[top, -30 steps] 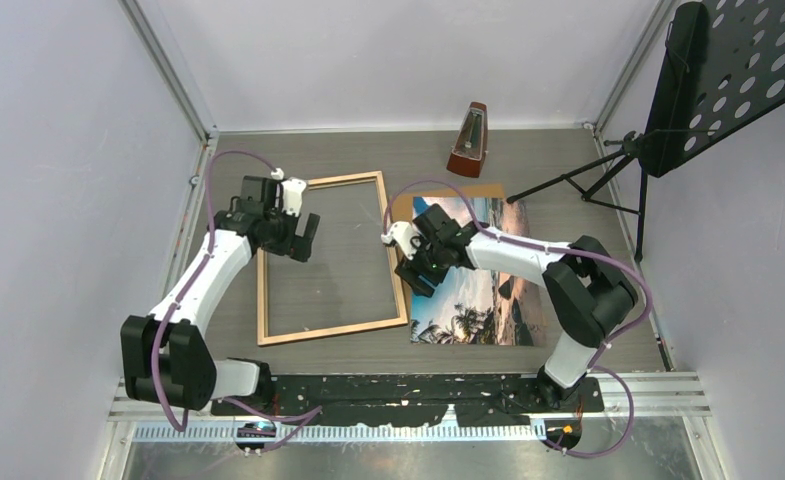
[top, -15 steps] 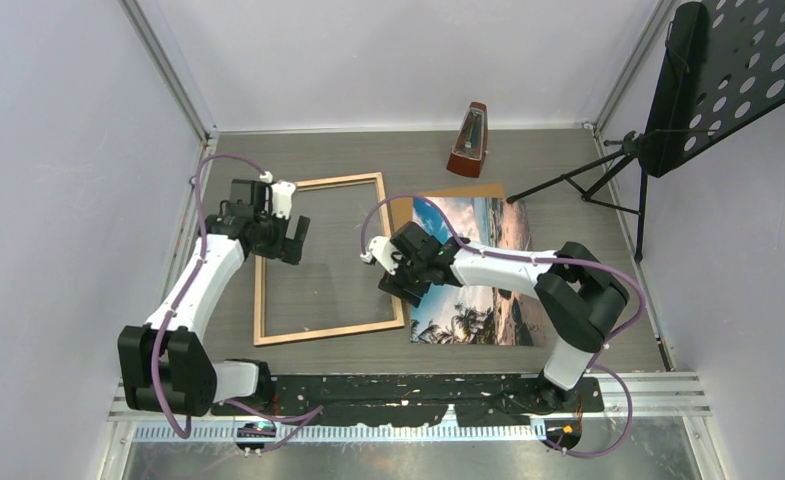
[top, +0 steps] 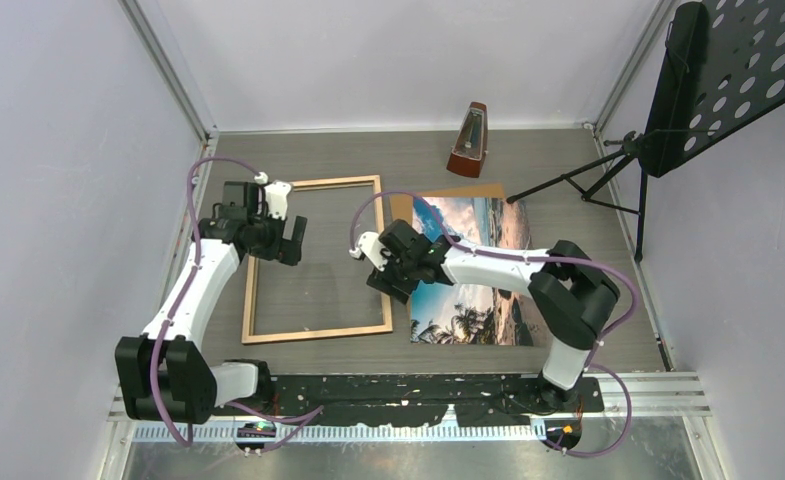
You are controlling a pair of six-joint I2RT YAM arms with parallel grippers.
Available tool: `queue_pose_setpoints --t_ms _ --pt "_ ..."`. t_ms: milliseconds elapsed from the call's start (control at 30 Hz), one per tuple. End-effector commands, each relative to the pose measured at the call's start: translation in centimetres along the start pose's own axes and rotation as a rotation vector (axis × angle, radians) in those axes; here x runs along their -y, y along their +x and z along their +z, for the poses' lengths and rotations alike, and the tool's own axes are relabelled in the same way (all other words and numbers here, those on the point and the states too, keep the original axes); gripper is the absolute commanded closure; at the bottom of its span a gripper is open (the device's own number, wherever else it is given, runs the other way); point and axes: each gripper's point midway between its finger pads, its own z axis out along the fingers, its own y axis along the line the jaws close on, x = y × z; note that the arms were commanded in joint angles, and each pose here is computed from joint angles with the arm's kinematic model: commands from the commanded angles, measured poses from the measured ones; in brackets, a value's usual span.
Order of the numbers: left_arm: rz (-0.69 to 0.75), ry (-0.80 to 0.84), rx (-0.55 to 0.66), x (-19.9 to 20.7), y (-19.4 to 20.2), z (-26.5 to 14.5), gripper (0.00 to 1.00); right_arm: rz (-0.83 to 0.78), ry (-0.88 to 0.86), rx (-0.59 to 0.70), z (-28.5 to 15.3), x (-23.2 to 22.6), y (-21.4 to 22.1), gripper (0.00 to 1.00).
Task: Put the photo into the frame
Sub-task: Move the photo frame to the center of the board, then pick up the photo at the center of the board.
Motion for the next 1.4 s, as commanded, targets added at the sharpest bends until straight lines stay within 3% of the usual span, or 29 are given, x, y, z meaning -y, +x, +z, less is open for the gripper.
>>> queue_pose_setpoints --t_ms 0,233,333,600,833,1033,1367 --pt "-0.017 0.109 0.051 1.8 -1.4 -0.3 0.01 0.031 0.095 0.117 -4.1 2.3 -2.8 0.30" --pt "0.009 0.249 0.098 5.4 -4.6 -0.5 0.00 0.162 0.173 0.188 -10.0 6.1 0.6 0.24" --pt "0.055 0.304 0.108 7.8 -5.7 -0.3 0.00 0.256 0.163 0.168 -11.3 7.5 3.2 0.14" --pt "0.162 0.487 0.109 16.1 -7.7 1.4 0.00 0.445 0.257 0.112 -14.3 10.7 10.7 0.13" --pt "0.224 0.621 0.020 24.1 -6.9 3.4 0.01 0.615 0.296 0.081 -15.1 13.5 16.3 0.14" --pt "0.133 0.677 -0.111 28.2 -5.8 6.1 0.04 0.802 0.299 0.098 -15.6 15.5 19.9 0.15" --pt "0.023 0.601 -0.196 30.3 -4.4 9.3 0.05 1.021 0.229 0.120 -15.3 17.2 24.0 0.17"
